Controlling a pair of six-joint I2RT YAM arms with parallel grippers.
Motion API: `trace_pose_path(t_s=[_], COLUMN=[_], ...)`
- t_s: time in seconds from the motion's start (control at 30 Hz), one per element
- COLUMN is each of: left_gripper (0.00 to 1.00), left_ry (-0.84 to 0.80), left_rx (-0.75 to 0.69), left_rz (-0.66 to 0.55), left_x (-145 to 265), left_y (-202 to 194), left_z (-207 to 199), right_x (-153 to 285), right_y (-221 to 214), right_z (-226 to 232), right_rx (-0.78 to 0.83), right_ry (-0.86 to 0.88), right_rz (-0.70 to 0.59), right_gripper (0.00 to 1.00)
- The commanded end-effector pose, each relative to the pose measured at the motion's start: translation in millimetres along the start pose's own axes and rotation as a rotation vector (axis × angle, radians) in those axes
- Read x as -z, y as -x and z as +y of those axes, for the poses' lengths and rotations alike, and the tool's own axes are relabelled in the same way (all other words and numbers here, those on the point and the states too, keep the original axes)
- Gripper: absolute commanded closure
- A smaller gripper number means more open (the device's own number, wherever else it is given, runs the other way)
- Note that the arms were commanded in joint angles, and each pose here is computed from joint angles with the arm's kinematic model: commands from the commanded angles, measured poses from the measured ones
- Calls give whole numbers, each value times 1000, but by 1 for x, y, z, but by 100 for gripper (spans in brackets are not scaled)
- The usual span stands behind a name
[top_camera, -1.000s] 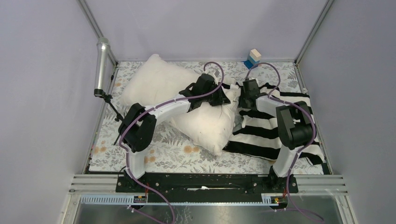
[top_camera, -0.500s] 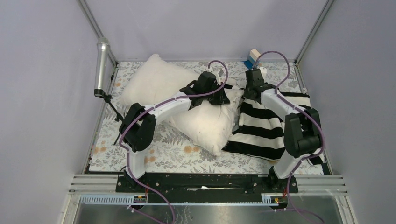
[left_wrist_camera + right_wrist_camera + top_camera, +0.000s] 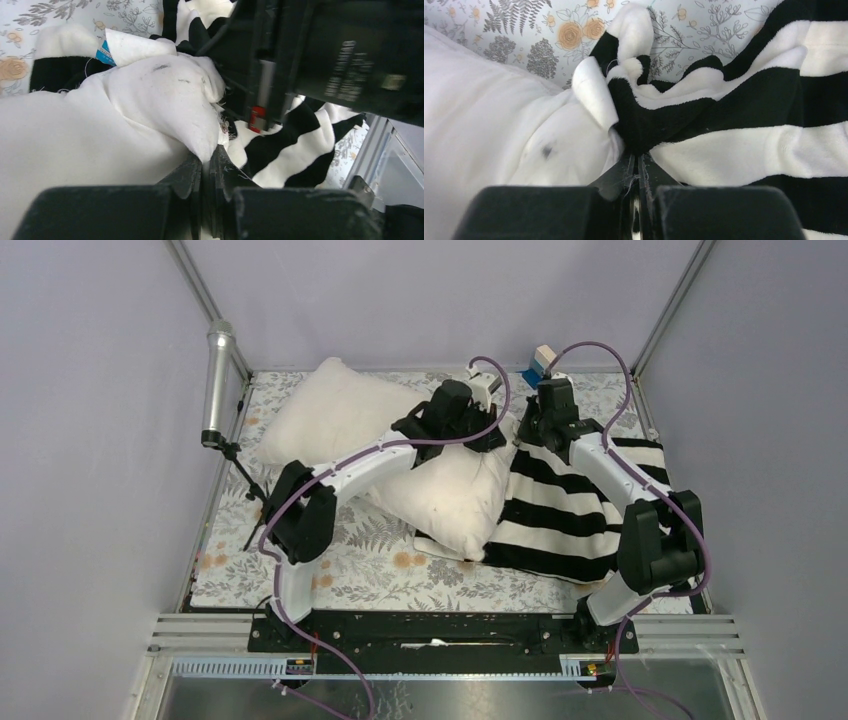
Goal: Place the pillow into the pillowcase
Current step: Stuff the pillow into the pillowcase.
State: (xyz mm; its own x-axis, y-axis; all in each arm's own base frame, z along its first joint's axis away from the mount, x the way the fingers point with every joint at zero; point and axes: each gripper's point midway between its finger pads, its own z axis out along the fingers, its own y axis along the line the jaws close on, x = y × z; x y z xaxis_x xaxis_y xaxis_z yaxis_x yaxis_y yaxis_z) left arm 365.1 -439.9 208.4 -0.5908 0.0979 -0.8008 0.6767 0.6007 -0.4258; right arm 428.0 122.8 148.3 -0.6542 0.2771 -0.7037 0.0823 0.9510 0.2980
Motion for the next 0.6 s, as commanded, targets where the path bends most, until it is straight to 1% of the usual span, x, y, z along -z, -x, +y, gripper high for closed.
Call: trace_pose_path(t_s=[0.0, 0.07, 0.17, 0.23, 0.33, 0.4, 0.47, 0.57], left_gripper=[100, 100, 100, 100, 100, 100, 100, 100], left_ry=[-155, -170, -165, -162, -138, -123, -98, -79], left_rx=[25, 74, 116, 150, 160, 151, 151, 177], left_rz=[-45, -7, 28, 41, 67, 82, 76, 36], left_x=[-41, -49, -51, -49, -53, -58, -63, -69], left_y=[-32, -60, -89, -105, -116, -117, -104, -73], left_z=[7, 14, 18, 21, 29, 33, 41, 57], right_x=[17, 21, 22, 24, 31, 38, 44, 50], right_y=[2, 9, 28, 41, 50, 41, 21, -22], right_z=[12, 12, 10, 19, 44, 58, 72, 83], right_rx=[-22, -23, -30, -33, -21, 8, 41, 78], right_ry=[61, 56, 33, 60, 154, 197, 250, 297], right_rz=[-6, -28, -64, -79, -72, -47, -1, 72], right_gripper=[100, 100, 100, 100, 100, 100, 100, 100])
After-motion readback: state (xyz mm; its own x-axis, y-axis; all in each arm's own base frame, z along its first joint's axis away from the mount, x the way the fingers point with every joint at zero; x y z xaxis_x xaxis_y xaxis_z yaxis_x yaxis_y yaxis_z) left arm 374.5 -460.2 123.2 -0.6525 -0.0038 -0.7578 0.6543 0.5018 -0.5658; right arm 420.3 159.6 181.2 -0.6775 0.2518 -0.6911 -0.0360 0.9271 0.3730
